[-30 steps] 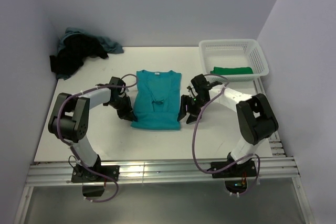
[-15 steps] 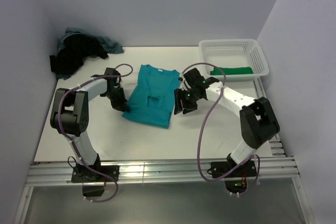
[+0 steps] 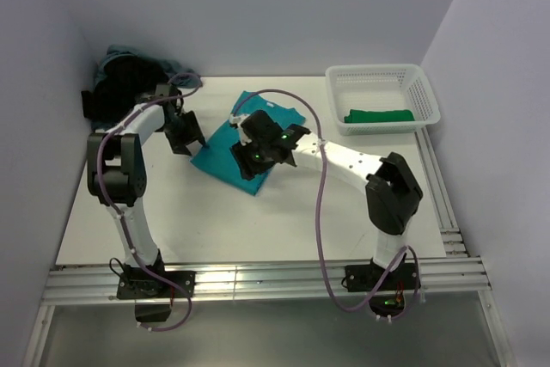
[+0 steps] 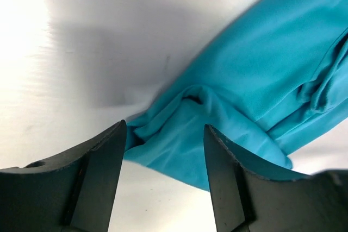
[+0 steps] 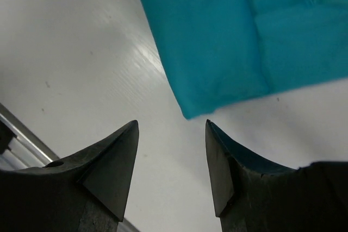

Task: Roll the t-shirts
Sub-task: Roll the tshirt

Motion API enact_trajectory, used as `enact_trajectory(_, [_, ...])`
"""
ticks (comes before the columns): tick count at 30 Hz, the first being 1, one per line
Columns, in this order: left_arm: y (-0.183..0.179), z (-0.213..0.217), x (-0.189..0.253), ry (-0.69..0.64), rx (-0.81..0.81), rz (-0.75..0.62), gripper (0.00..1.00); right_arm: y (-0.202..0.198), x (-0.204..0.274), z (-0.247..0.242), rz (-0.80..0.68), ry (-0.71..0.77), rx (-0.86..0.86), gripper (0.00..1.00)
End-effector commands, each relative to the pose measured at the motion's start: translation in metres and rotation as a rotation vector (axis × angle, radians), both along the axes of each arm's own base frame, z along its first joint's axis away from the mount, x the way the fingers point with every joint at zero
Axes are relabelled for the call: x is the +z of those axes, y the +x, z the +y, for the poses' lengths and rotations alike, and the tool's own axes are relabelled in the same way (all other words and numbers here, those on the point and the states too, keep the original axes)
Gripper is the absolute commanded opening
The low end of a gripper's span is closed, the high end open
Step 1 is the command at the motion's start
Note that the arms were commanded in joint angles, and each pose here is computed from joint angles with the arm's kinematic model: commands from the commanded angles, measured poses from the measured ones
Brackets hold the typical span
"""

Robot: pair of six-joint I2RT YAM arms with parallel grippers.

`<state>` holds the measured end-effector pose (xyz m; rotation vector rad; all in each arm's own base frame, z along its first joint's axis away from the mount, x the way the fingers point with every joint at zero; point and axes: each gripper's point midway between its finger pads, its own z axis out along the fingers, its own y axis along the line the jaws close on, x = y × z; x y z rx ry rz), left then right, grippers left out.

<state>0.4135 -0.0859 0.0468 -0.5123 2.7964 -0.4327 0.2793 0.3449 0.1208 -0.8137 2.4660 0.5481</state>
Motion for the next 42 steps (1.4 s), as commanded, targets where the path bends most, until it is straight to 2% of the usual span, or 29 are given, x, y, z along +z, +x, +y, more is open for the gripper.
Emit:
enact_trajectory(1, [-0.001, 0.016, 0.040, -0.021, 0.077, -0.070, 0.64, 0.025, 0.016, 0.024, -0.166, -0.022, 0.036, 0.60])
enact_trajectory(9, [-0.032, 0.058, 0.077, -0.184, 0.323, -0.131, 0.62, 0.043, -0.011, 0.076, -0.277, -0.102, 0.121, 0.61])
enact_trajectory(15, [-0.059, 0.058, 0.097, -0.292, 0.378, -0.197, 0.63, 0.054, -0.034, 0.091, -0.346, -0.167, 0.145, 0.62])
enact_trajectory(18, [-0.069, 0.055, 0.092, -0.306, 0.372, -0.184, 0.63, 0.056, -0.045, 0.097, -0.381, -0.211, 0.160, 0.62])
enact_trajectory(22, [-0.081, 0.051, 0.083, -0.318, 0.375, -0.167, 0.63, 0.054, -0.052, 0.104, -0.368, -0.195, 0.178, 0.63])
enact_trajectory(37, [-0.090, 0.058, 0.076, -0.290, 0.367, -0.152, 0.63, 0.050, -0.096, 0.101, -0.324, -0.261, 0.190, 0.62])
enact_trajectory(40, [-0.088, 0.060, 0.076, -0.294, 0.372, -0.154, 0.63, 0.045, -0.103, 0.093, -0.314, -0.277, 0.194, 0.61])
enact_trajectory(42, [-0.087, 0.061, 0.074, -0.296, 0.372, -0.149, 0.63, 0.044, -0.106, 0.092, -0.307, -0.284, 0.195, 0.52])
